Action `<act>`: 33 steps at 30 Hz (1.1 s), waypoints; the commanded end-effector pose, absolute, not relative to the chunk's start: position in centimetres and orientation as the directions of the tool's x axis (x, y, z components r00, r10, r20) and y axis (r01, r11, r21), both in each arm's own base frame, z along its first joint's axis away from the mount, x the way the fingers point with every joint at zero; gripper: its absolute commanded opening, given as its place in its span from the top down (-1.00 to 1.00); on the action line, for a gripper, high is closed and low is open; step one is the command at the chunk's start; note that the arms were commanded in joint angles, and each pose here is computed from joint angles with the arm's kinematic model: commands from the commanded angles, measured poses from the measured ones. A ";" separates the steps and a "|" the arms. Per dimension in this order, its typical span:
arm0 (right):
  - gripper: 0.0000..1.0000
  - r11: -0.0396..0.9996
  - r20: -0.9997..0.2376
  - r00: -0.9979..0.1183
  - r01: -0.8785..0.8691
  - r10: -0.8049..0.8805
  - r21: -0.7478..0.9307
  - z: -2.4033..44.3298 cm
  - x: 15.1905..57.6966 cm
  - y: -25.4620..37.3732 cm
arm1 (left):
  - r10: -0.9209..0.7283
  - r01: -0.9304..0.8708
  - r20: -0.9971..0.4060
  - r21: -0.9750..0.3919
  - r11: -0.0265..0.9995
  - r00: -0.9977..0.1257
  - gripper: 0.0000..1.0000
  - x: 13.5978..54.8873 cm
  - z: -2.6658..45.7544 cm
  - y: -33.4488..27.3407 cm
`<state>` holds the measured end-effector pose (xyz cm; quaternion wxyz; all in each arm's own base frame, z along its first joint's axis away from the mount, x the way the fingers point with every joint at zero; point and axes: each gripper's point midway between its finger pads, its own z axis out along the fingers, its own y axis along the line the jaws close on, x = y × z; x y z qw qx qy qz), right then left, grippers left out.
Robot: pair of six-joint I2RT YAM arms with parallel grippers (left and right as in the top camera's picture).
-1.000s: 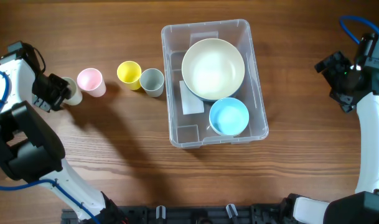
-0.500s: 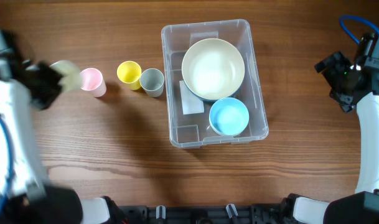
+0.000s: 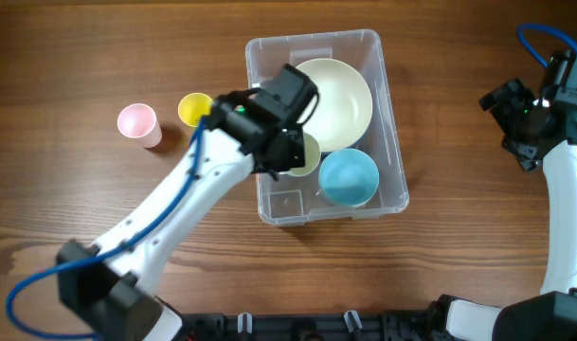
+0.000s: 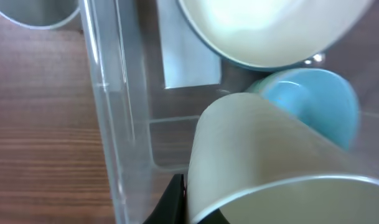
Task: Pack container
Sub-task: 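Carry the cream cup into the container and release it, then move the left gripper to the pink cup and grasp it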
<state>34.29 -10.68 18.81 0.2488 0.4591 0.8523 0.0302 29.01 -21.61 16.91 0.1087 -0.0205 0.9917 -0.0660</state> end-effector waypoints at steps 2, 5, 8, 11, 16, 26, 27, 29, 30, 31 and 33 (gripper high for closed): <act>-0.99 0.564 -0.396 -0.440 0.773 0.806 0.289 19.0 34.6 -10.8 | -0.104 -0.098 -0.160 -0.043 0.994 -0.982 0.92 29.3 13.3 -21.5; -1.00 0.564 -0.396 -0.440 0.773 0.806 0.289 19.0 34.6 -10.8 | -0.115 -0.115 -0.116 -0.003 0.993 -0.987 0.92 29.2 10.2 -21.5; -0.99 0.565 -0.396 -0.441 0.773 0.806 0.289 19.0 34.6 -10.8 | -0.114 -0.115 -0.096 0.010 0.993 -0.989 0.92 29.2 8.0 -21.6; -0.99 0.564 -0.396 -0.440 0.773 0.806 0.289 19.0 34.6 -10.8 | -0.115 -0.117 -0.087 0.010 0.993 -0.990 0.86 29.4 7.1 -21.7; -0.99 0.564 -0.396 -0.440 0.773 0.806 0.289 19.0 34.6 -10.8 | -0.144 -0.139 -0.144 -0.047 0.989 -0.979 -0.04 30.7 10.3 -21.6; -0.99 0.564 -0.396 -0.440 0.773 0.806 0.289 19.0 34.6 -10.8 | -0.527 -0.522 -0.478 -0.157 0.838 -0.703 -0.82 34.9 25.2 -3.9; -0.99 0.564 -0.396 -0.440 0.773 0.806 0.289 19.0 34.6 -10.8 | -0.566 -0.570 -0.486 -0.158 0.806 -0.666 -0.82 35.1 25.5 -1.2; -0.99 0.564 -0.396 -0.440 0.773 0.806 0.289 19.0 34.6 -10.8 | -0.644 -0.661 -0.463 -0.153 0.734 -0.608 -0.81 35.2 24.7 3.7; -0.99 0.564 -0.396 -0.440 0.773 0.806 0.289 19.0 34.6 -10.8 | -0.667 -0.680 -0.438 -0.156 0.716 -0.602 -0.80 35.3 24.0 5.1; -1.00 0.564 -0.396 -0.440 0.773 0.806 0.289 19.0 34.6 -10.8 | -0.691 -0.692 -0.395 -0.166 0.702 -0.606 -0.75 35.5 22.8 6.4; -1.00 0.564 -0.396 -0.440 0.773 0.806 0.289 19.0 34.6 -10.8 | -0.736 -0.712 -0.282 -0.199 0.673 -0.616 -0.70 36.0 19.8 7.8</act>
